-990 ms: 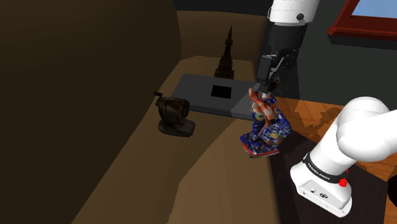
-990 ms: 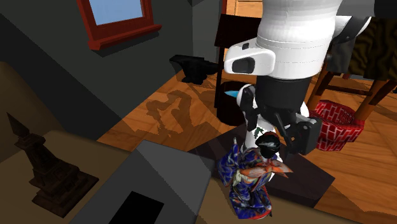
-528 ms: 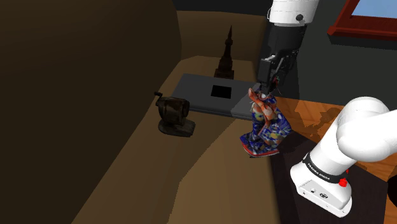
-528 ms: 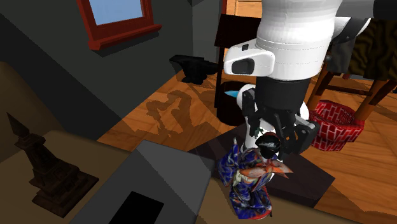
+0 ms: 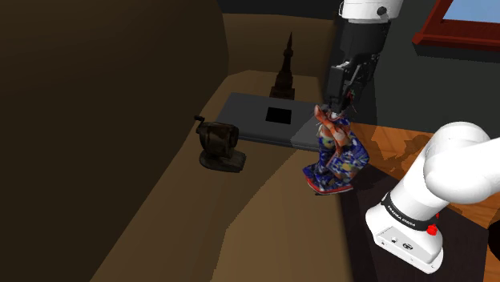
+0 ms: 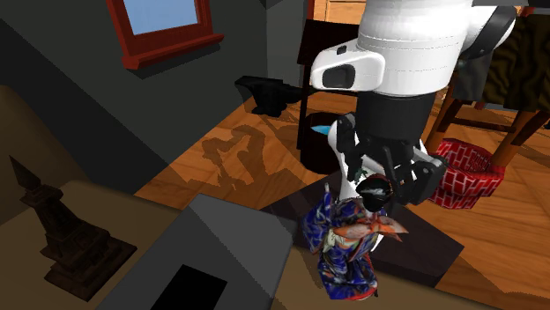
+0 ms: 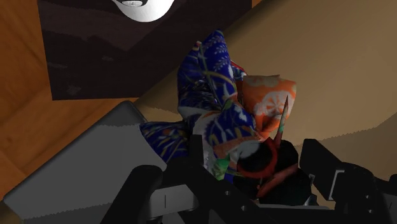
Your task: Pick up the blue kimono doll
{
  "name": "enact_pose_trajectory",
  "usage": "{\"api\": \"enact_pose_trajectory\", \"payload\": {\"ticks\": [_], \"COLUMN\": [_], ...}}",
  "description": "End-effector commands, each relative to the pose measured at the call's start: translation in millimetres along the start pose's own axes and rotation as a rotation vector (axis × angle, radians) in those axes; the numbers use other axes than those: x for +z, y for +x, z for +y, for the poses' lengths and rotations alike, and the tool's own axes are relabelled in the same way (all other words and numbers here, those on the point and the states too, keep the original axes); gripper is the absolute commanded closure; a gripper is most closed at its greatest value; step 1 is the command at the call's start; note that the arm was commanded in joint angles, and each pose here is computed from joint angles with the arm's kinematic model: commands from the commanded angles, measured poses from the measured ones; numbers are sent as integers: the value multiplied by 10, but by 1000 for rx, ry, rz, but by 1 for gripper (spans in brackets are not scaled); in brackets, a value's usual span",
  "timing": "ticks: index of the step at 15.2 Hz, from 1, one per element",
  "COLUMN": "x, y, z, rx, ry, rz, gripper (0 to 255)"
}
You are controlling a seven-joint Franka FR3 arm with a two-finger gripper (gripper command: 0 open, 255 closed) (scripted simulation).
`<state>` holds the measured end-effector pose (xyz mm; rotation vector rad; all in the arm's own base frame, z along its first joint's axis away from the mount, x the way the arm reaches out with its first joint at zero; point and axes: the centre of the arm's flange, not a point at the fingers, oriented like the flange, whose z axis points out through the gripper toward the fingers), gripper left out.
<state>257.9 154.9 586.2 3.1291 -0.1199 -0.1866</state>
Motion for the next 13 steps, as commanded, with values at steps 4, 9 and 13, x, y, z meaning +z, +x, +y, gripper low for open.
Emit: {"api": "enact_pose_trajectory", "payload": {"ticks": [4, 9, 13], "x": [-265, -527, -640], "y": [-32, -63, -77], "z": [2, 4, 5], "rx": [0, 0, 0], "ry": [0, 0, 0], "rz": [1, 1, 1], "gripper": [255, 255, 255]}}
